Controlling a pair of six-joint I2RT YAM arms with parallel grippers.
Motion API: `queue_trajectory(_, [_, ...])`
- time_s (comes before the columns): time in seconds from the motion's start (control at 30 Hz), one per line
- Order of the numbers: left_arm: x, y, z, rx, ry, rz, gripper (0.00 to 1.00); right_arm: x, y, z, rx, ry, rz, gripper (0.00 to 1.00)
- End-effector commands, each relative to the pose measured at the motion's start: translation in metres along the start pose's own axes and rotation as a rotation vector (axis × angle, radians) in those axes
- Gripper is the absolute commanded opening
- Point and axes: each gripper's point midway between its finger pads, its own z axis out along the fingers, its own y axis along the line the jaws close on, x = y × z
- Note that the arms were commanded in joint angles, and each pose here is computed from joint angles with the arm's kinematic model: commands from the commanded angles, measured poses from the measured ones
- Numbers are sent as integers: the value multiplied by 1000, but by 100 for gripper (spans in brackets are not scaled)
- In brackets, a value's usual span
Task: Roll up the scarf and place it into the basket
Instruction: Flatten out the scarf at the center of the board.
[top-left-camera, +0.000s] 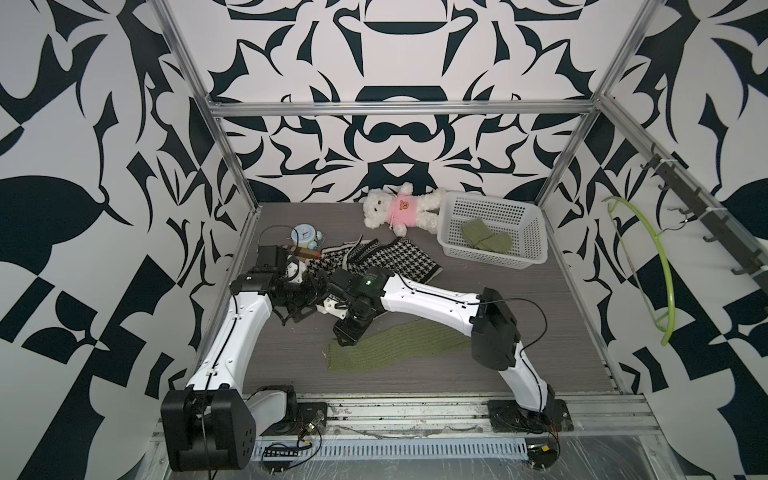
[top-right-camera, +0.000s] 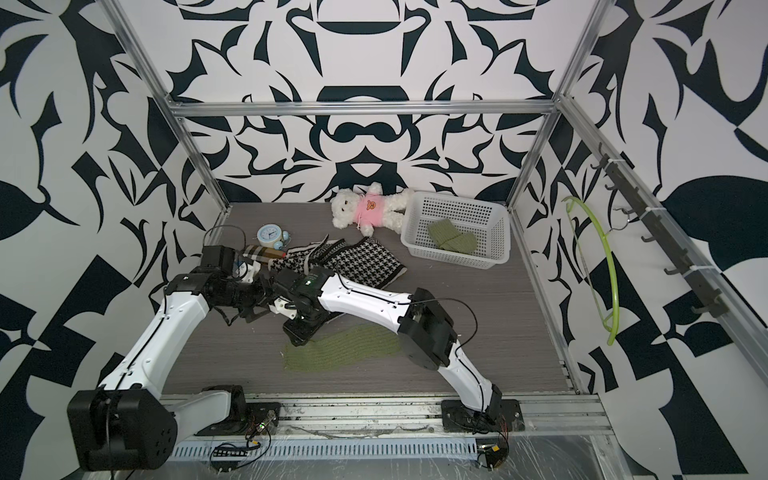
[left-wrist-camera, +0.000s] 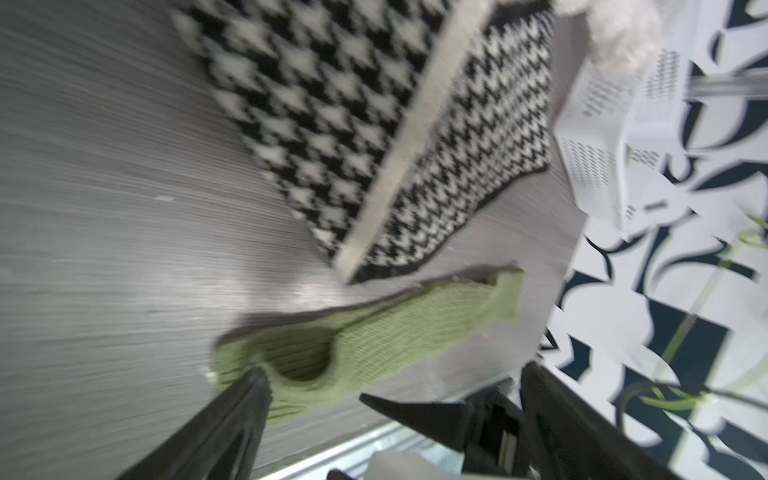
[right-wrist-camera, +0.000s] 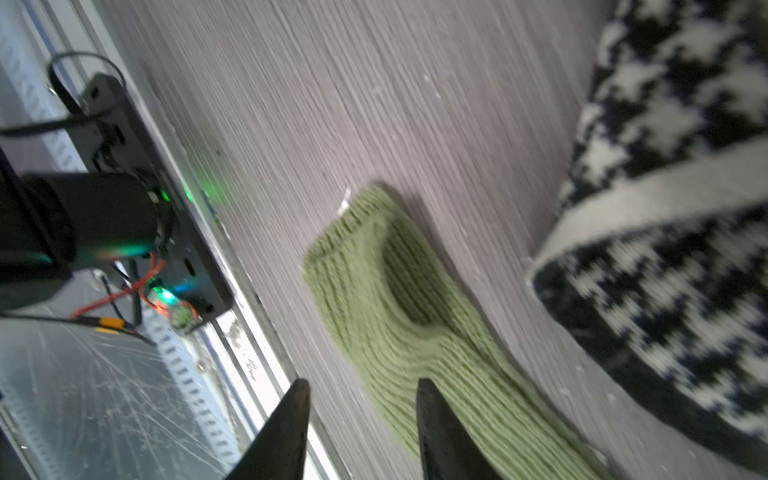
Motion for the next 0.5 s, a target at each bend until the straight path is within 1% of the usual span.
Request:
queue_trajectory(0.0, [35, 14, 16, -34, 93, -67, 99, 20, -67, -55, 117, -92, 206, 45])
queue_trajectory(0.13, [66, 11, 37, -50, 140, -67, 99, 85, -119, -42, 194, -30, 388, 44])
queue_trajectory(0.23, [82, 7, 47, -58, 157, -65, 99, 120, -148, -36, 234, -24, 500, 43])
queue_trajectory(0.4, [97, 14, 58, -82, 176, -89, 99, 144, -177, -35, 281, -42, 580, 43])
queue_trajectory(0.47, [102, 23, 64, -97, 186, -116, 99, 151, -196, -38, 334, -44, 622, 43])
